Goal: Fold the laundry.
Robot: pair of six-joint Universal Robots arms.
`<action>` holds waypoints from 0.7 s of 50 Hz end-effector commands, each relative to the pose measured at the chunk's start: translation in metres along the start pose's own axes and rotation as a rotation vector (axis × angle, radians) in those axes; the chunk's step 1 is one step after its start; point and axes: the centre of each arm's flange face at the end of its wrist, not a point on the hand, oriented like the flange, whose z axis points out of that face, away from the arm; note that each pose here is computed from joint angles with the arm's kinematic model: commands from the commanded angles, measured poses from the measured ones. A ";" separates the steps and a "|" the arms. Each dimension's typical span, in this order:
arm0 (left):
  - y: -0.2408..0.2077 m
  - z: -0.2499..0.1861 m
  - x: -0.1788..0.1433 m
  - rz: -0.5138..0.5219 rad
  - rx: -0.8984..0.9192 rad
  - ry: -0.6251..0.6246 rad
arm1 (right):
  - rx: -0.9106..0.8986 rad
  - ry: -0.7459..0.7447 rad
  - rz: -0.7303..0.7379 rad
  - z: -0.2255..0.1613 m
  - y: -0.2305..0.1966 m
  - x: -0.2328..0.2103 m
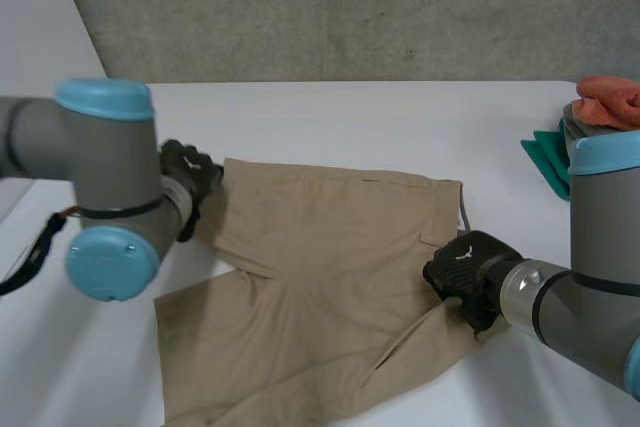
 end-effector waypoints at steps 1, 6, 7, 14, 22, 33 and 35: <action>-0.004 -0.059 -0.013 -0.133 0.010 0.069 | 0.051 0.044 0.067 -0.004 -0.008 0.008; 0.011 -0.095 0.005 -0.215 -0.070 0.232 | 0.092 0.081 0.152 -0.001 -0.012 0.018; 0.017 -0.106 0.010 -0.244 -0.106 0.279 | 0.097 0.085 0.167 -0.001 -0.012 0.018; 0.032 -0.141 0.027 -0.349 -0.174 0.381 | 0.110 0.127 0.216 0.002 -0.012 0.022; 0.050 -0.160 0.041 -0.335 -0.250 0.432 | 0.112 0.163 0.217 0.000 -0.012 0.028; 0.057 -0.156 0.062 -0.282 -0.298 0.474 | 0.121 0.181 0.231 -0.007 -0.013 0.034; 0.059 -0.148 0.064 -0.268 -0.287 0.440 | 0.120 0.187 0.230 -0.008 -0.013 0.036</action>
